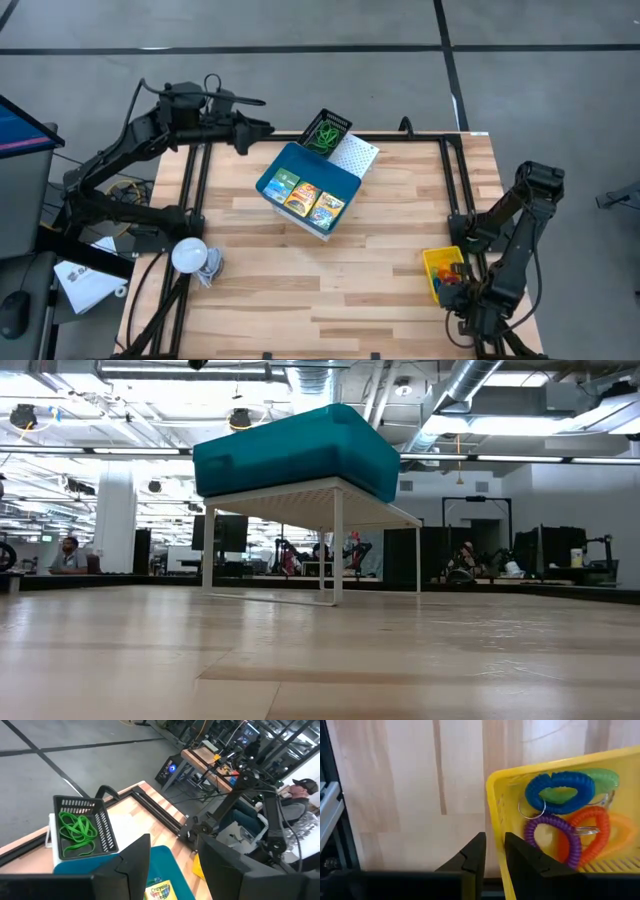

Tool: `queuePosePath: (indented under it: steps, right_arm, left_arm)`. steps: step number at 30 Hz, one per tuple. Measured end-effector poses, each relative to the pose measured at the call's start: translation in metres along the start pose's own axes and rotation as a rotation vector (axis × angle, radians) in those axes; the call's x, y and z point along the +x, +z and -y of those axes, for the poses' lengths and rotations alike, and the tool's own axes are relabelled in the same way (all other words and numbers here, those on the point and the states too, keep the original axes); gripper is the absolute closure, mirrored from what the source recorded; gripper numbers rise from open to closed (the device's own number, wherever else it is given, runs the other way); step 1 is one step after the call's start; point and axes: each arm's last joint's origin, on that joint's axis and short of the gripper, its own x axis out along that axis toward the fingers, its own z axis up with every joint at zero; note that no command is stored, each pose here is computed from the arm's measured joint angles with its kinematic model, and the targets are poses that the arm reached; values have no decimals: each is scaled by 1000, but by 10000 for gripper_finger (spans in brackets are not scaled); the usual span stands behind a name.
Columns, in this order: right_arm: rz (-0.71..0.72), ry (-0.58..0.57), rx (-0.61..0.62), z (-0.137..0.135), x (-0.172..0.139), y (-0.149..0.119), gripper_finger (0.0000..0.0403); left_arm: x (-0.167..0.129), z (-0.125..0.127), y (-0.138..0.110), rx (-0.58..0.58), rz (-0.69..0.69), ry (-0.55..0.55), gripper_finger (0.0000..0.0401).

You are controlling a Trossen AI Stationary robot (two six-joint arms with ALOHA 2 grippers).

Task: Pick & Place Office Desk Supplies
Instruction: Put the yellow bin with spring keychains on the shelf

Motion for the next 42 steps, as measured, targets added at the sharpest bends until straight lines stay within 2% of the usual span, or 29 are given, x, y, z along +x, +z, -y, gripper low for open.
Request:
queuePosePath:
  steps: [6, 11, 16, 21, 25, 29, 34, 39, 42]
  right_arm:
    - [-4, -13, -19, 5, 7, -2, 334]
    - [13, 31, -15, 7, 20, -3, 334]
    - [19, 38, 22, 10, 25, 2, 341]
    - [-15, 39, 54, 20, 27, 22, 393]
    - [-10, 33, 100, 31, 23, 47, 398]
    - [67, 35, 151, 47, 7, 79, 399]
    - [199, 17, 348, 89, -25, 113, 400]
    - [316, 37, 581, 137, -65, 128, 401]
    - [404, 47, 680, 162, -91, 135, 401]
  left_arm:
    - [0, 1, 0, -16, 0, -5, 242]
    - [0, 1, 0, -23, 0, -5, 242]
    - [-3, 2, 1, -24, 11, -11, 242]
    - [-7, 3, 1, -32, 23, -18, 242]
    - [-12, 4, 2, -31, 33, -24, 242]
    - [-16, 4, 2, -30, 39, -28, 242]
    - [-24, 5, 2, -17, 50, -34, 242]
    - [-30, 5, 2, 1, 54, -35, 242]
    - [-34, 6, 2, 25, 59, -37, 242]
